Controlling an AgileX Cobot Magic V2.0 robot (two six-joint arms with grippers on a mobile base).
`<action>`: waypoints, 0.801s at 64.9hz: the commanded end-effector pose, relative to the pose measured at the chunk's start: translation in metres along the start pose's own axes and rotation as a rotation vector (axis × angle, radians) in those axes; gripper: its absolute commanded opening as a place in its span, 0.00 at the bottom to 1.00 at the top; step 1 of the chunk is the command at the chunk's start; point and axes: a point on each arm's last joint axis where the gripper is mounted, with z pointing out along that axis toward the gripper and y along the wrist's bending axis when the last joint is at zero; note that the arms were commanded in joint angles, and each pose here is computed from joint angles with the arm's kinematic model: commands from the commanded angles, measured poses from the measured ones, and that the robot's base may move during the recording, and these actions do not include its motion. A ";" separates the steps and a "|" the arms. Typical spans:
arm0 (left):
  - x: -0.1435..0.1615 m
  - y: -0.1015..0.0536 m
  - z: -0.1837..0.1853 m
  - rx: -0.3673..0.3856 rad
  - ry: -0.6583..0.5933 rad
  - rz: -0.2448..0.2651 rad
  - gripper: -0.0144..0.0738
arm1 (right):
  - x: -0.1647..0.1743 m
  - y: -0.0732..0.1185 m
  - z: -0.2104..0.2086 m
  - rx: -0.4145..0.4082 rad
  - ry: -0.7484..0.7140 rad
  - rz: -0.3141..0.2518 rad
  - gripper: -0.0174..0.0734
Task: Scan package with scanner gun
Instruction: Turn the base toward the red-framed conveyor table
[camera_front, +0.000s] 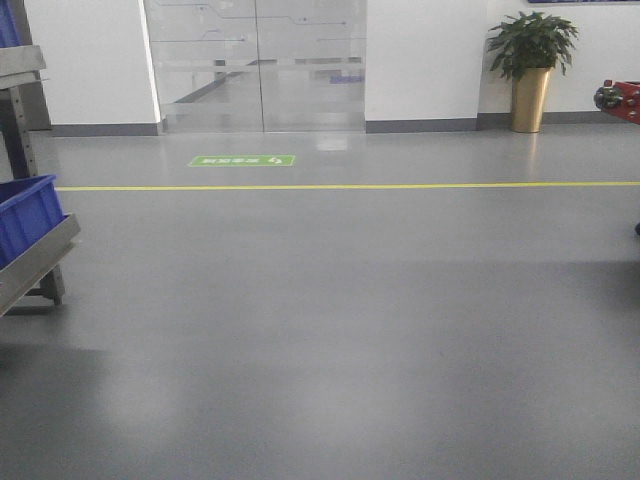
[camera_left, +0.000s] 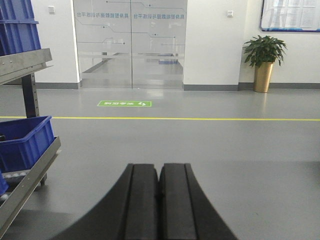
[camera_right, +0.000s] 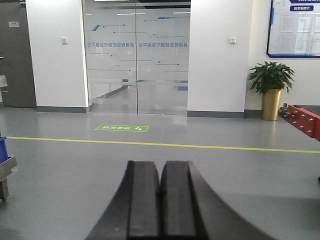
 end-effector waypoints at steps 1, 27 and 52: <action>-0.002 0.000 0.000 -0.001 -0.020 -0.005 0.04 | -0.002 0.000 0.000 0.006 -0.023 -0.004 0.01; -0.002 0.000 0.000 -0.001 -0.020 -0.005 0.04 | -0.002 0.000 0.000 0.006 -0.023 -0.004 0.01; -0.002 0.000 0.000 -0.001 -0.020 -0.005 0.04 | -0.002 0.000 0.000 0.006 -0.023 -0.004 0.01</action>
